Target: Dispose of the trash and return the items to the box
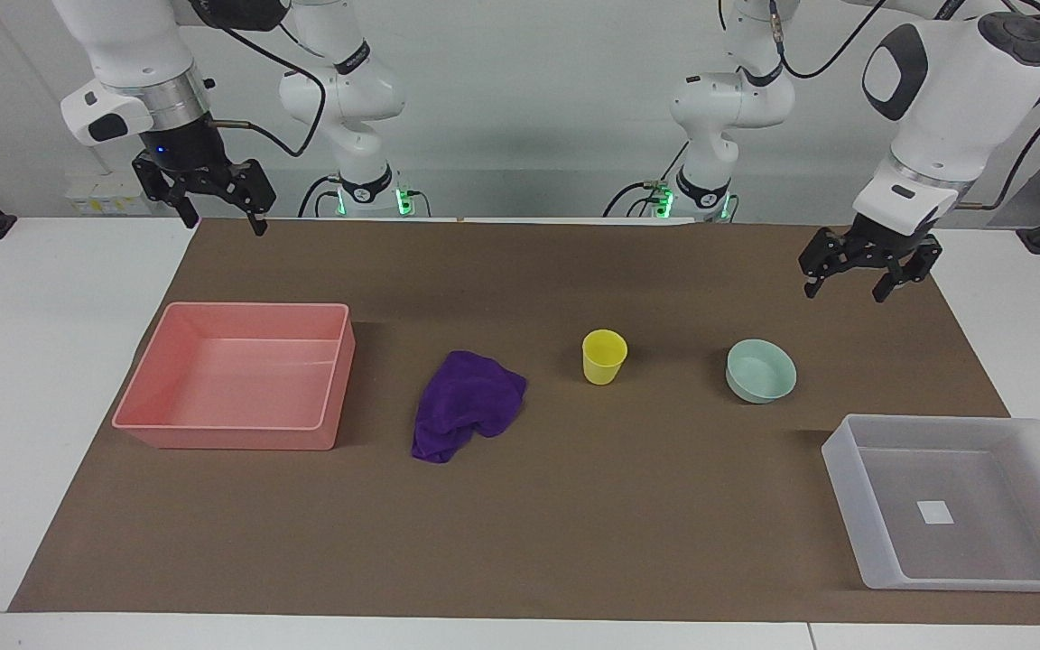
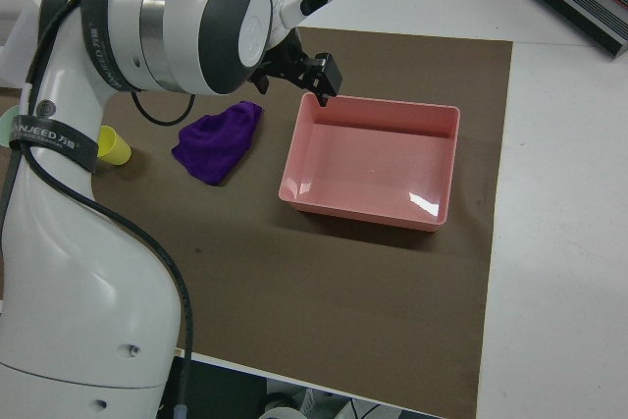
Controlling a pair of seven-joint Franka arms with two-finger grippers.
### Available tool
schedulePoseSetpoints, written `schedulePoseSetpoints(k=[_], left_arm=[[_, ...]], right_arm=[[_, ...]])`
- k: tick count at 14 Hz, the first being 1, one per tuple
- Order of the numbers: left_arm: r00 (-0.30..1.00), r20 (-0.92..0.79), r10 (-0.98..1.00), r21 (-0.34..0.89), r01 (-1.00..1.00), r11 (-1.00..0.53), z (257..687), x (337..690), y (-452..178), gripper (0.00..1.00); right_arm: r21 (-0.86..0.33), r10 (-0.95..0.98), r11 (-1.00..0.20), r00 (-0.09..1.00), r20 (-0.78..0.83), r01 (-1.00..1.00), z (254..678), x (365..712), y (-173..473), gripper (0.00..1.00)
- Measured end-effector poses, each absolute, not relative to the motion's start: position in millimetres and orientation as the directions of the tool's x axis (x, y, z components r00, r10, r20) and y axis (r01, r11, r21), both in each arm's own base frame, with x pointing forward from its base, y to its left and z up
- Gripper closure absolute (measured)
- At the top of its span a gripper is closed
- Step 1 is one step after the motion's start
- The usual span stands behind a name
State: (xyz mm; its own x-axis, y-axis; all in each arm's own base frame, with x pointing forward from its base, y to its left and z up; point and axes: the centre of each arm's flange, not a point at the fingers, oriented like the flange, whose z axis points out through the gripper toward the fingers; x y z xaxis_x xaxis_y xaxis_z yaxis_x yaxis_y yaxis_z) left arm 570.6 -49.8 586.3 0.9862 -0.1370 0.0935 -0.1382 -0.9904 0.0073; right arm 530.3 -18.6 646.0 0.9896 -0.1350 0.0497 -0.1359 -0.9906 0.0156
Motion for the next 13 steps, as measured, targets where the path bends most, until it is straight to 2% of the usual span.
schedulePoseSetpoints(k=[5,13], left_arm=[[0.987,0.086,-0.134,0.007,-0.135,-0.991,549.6,570.6,-48.7,0.0],[0.987,0.107,-0.116,0.006,-0.118,-0.993,426.5,552.9,-43.6,0.0]], right_arm=[[0.015,-0.135,-0.991,0.99,0.048,-0.135,645.2,530.3,-18.3,0.0],[0.015,-0.135,-0.991,0.99,0.048,-0.135,645.1,530.3,-18.3,0.0]])
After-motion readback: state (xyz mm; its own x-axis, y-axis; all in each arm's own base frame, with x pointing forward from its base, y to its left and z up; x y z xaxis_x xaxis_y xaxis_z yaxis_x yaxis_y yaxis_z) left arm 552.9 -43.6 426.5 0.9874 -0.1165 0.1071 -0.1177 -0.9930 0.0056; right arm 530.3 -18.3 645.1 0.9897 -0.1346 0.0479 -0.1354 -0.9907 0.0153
